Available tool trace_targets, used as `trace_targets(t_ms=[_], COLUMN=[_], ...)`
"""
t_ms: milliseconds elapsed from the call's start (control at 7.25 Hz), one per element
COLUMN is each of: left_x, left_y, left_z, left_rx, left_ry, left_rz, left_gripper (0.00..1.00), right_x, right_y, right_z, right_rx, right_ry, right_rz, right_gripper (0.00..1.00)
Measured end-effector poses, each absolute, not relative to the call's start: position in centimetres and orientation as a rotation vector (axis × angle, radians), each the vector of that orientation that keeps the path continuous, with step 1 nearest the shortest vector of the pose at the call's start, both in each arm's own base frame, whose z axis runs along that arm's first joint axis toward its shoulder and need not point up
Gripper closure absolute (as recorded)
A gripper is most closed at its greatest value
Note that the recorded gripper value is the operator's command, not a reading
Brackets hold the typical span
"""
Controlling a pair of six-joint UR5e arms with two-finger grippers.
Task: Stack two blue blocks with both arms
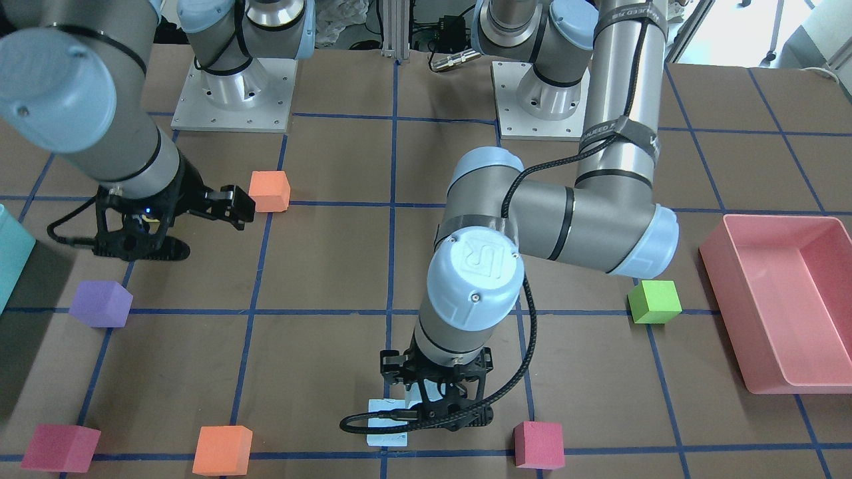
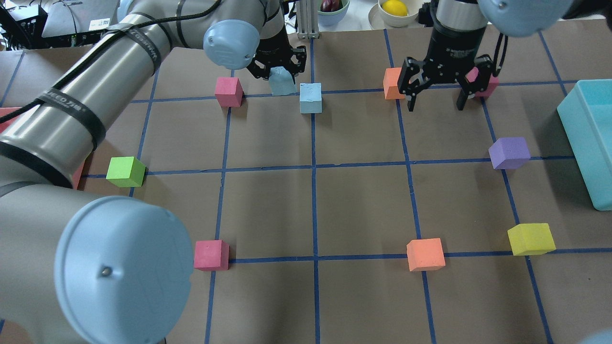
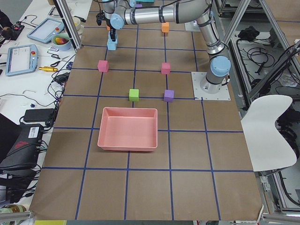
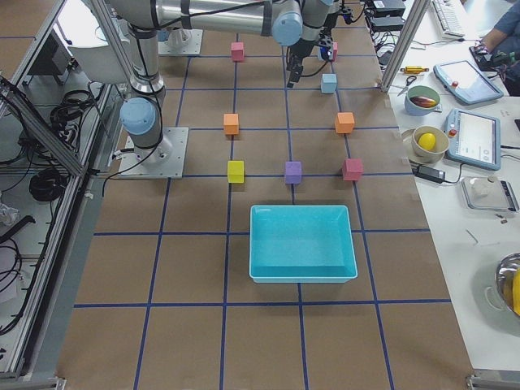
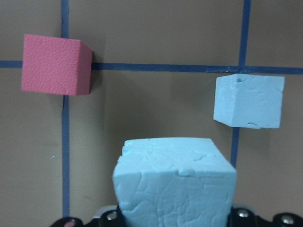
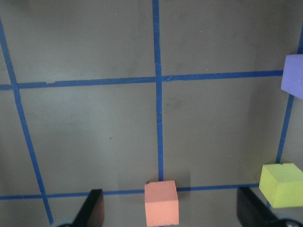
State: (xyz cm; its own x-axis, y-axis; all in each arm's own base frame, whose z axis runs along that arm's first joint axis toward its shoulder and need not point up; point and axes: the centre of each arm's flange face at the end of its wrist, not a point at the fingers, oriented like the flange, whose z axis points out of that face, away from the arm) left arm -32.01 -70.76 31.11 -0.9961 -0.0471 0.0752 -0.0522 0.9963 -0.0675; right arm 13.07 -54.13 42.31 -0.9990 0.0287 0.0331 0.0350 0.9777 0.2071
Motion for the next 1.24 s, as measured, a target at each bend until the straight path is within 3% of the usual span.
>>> trace_targets(t_ms=[276, 1241], left_x=[-34.6, -35.9], left_y=[-72.2, -73.2], left_z=[29.3, 25.8], left_rx=[0.088, 0.082], left_ry=[-3.066, -3.070], left_rz=[0.118, 0.084], left_gripper=[1.00, 1.00], right_x=[13.1, 13.7], right_y=[-50.8, -49.0], right_z=[43.0, 45.7], right_rx=[-0.047, -0.050], right_ry=[-3.099, -3.170], right_rz=[-0.257, -0.133], right_gripper=[0.00, 0.00])
